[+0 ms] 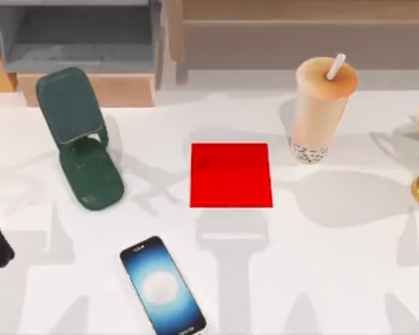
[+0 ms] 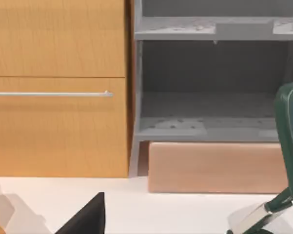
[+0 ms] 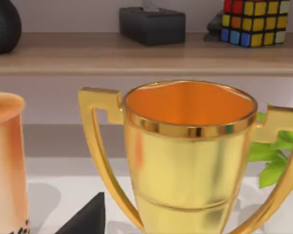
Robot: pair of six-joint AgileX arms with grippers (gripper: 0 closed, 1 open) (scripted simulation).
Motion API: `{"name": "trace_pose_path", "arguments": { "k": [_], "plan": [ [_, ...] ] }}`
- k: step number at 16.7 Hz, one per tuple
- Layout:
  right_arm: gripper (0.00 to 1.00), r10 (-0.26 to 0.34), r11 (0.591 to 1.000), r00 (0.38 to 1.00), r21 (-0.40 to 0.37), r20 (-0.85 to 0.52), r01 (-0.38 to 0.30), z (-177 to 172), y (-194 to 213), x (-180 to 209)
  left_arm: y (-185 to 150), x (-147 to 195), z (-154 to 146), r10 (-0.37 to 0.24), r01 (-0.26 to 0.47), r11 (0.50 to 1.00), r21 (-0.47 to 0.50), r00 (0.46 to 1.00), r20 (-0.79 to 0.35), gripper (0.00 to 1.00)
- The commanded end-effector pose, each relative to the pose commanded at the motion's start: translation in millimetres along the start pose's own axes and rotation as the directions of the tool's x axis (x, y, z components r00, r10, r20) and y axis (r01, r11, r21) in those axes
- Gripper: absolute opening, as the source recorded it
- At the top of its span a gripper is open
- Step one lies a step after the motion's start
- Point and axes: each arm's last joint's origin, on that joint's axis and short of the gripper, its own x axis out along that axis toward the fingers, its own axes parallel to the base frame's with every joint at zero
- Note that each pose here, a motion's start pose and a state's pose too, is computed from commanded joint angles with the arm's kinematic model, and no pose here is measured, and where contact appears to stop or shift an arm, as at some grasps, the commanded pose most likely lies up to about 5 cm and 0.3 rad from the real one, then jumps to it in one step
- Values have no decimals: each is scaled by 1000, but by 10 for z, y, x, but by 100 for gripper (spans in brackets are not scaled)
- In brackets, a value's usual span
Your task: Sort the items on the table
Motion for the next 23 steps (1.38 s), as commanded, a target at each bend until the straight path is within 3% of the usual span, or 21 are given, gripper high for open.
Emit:
{"name": "trace_pose_path", "arguments": {
  "k": [6,9,12,15,18,23],
  "plan": [
    [100,0,1000,1000,0,0,0,0,0,0,10,12,196,5,-5,1000,-1,997,-74,100],
    [100,0,1000,1000,0,0,0,0,0,0,38,99,522,23,-24,1000,0,978,-207,100],
    [100,0,1000,1000,0,0,0,0,0,0,97,352,902,51,-55,998,1,918,-393,100],
    [100,0,1000,1000,0,0,0,0,0,0,207,809,1211,77,-94,996,3,801,-594,100],
    [100,0,1000,1000,0,0,0,0,0,0,383,1407,1341,90,-135,991,6,631,-771,100],
    [100,0,1000,1000,0,0,0,0,0,0,757,2390,1091,67,-191,982,6,312,-948,100]
  ]
}}
